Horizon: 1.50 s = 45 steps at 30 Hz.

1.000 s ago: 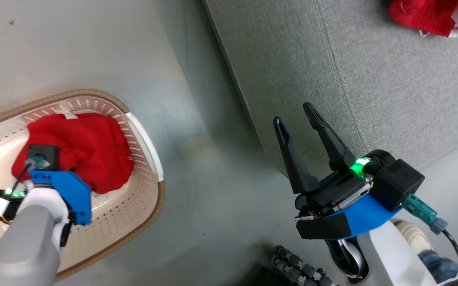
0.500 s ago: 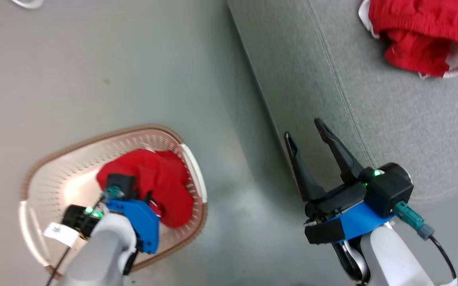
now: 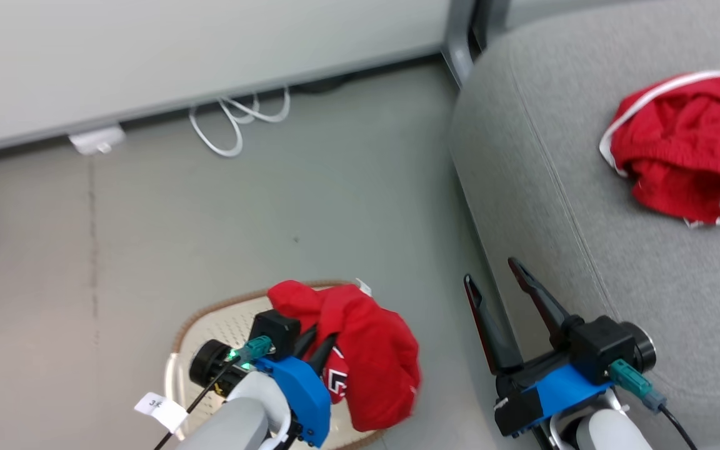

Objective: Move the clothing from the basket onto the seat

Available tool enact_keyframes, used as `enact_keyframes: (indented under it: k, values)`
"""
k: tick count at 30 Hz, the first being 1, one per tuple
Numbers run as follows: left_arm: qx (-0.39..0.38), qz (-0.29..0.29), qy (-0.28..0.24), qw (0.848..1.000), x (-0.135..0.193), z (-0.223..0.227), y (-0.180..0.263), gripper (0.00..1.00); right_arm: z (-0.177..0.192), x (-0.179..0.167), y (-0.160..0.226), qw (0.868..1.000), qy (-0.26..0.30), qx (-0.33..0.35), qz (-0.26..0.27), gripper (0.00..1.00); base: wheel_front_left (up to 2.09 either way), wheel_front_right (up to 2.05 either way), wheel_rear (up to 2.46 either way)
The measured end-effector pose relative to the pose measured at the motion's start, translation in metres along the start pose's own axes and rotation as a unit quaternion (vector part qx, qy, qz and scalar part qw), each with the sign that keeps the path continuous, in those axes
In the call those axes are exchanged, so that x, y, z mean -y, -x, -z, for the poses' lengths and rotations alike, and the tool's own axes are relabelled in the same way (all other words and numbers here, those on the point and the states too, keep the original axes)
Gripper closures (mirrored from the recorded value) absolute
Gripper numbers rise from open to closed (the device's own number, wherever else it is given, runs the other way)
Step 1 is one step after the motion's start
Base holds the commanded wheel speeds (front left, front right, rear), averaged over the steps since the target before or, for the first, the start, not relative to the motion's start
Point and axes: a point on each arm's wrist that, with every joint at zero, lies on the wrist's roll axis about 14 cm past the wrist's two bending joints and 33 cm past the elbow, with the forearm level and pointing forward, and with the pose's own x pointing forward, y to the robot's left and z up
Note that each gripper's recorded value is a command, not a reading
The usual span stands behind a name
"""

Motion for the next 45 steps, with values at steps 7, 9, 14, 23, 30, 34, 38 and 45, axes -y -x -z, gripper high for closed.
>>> enact_keyframes:
  k: [7,9,14,23,30,34,38,45]
  values:
    - [0.086,0.019,-0.045,0.995,0.022,-0.064,0.027,1.00,-0.022,-0.027,0.011,0.999,0.001,0.022,-0.033,0.00,0.00,0.00,0.00]
    - [0.109,0.026,-0.058,0.992,0.030,-0.082,0.033,1.00,-0.026,-0.032,0.014,0.999,0.002,0.027,-0.040,0.00,0.00,0.00,0.00]
    - [0.162,0.046,-0.090,0.982,0.051,-0.129,0.044,1.00,-0.036,-0.044,0.021,0.998,0.005,0.036,-0.055,0.00,0.00,0.00,0.00]
    - [0.205,0.064,-0.133,0.967,0.072,-0.183,0.050,1.00,-0.040,-0.055,0.027,0.997,0.007,0.038,-0.070,0.00,0.00,0.00,0.00]
    - [0.202,0.064,-0.138,0.968,0.071,-0.186,0.044,1.00,-0.040,-0.055,0.028,0.997,0.007,0.036,-0.069,0.00,0.00,0.00,0.00]
    - [0.196,0.065,-0.137,0.969,0.070,-0.182,0.041,1.00,-0.039,-0.054,0.028,0.997,0.006,0.034,-0.066,0.00,0.00,0.00,0.00]
    - [0.196,0.064,-0.138,0.969,0.068,-0.183,0.039,1.00,-0.038,-0.054,0.029,0.997,0.006,0.032,-0.067,0.00,0.00,0.00,0.00]
    - [0.190,0.067,-0.140,0.969,0.069,-0.179,0.036,1.00,-0.043,-0.044,0.024,0.998,0.024,0.033,-0.055,0.00,0.00,0.00,0.00]
